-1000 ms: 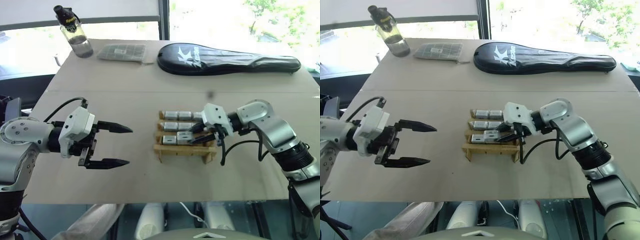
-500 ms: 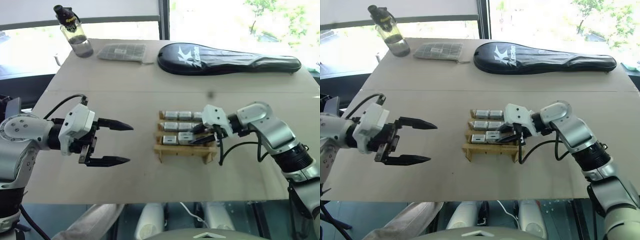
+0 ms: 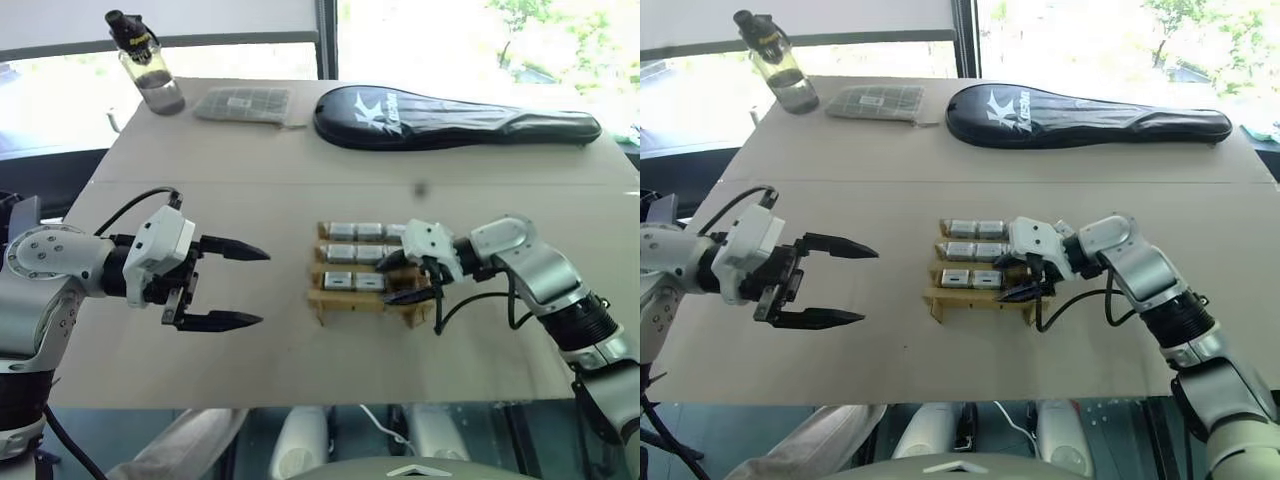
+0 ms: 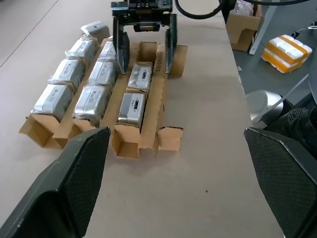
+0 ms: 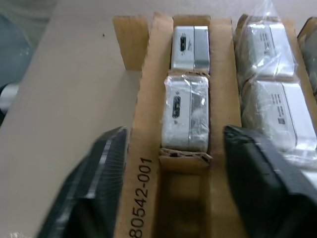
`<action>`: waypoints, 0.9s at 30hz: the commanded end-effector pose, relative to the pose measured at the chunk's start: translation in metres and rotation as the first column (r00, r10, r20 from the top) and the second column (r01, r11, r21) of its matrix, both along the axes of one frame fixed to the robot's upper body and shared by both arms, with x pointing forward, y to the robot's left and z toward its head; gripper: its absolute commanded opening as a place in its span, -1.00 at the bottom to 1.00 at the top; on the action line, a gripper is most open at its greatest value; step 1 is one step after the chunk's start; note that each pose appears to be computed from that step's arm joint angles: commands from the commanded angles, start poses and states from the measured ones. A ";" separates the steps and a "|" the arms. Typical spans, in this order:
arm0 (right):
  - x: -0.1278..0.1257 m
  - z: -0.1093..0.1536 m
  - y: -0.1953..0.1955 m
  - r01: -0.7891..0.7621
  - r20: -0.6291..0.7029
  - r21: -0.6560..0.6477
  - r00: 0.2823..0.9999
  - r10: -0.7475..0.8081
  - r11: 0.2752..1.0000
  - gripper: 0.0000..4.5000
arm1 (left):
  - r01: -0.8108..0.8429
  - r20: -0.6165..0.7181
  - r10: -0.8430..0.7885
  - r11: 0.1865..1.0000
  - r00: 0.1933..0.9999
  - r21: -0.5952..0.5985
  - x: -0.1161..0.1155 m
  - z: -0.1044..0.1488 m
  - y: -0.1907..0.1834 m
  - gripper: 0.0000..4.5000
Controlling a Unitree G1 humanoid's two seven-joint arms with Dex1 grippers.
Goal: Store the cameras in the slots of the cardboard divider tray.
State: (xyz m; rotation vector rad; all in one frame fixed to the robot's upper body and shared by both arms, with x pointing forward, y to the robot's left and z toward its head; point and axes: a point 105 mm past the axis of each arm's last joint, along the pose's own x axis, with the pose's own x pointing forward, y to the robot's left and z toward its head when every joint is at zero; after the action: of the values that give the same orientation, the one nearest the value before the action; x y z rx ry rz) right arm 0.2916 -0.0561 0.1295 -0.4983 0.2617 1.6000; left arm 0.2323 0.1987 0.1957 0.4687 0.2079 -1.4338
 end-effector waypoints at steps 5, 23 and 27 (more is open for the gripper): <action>0.013 0.070 -0.018 0.184 -0.022 0.240 0.983 -0.185 0.953 0.90 | 0.018 0.022 -0.018 1.000 1.000 0.000 -0.001 0.006 -0.001 1.00; 0.050 0.008 -0.108 0.707 0.033 0.068 0.704 -0.710 0.704 0.90 | 0.038 0.028 -0.038 0.999 0.999 -0.004 0.003 0.006 -0.003 1.00; 0.054 0.004 -0.107 0.727 0.028 0.073 0.683 -0.730 0.682 0.90 | 0.039 0.030 -0.039 0.999 0.999 0.001 0.004 0.006 -0.003 1.00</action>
State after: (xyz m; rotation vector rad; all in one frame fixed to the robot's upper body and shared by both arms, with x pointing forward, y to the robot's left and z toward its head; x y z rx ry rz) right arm 0.3422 -0.1628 0.1265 -0.3157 0.3513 0.8130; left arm 0.2362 0.1957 0.1965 0.4677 0.1974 -1.4614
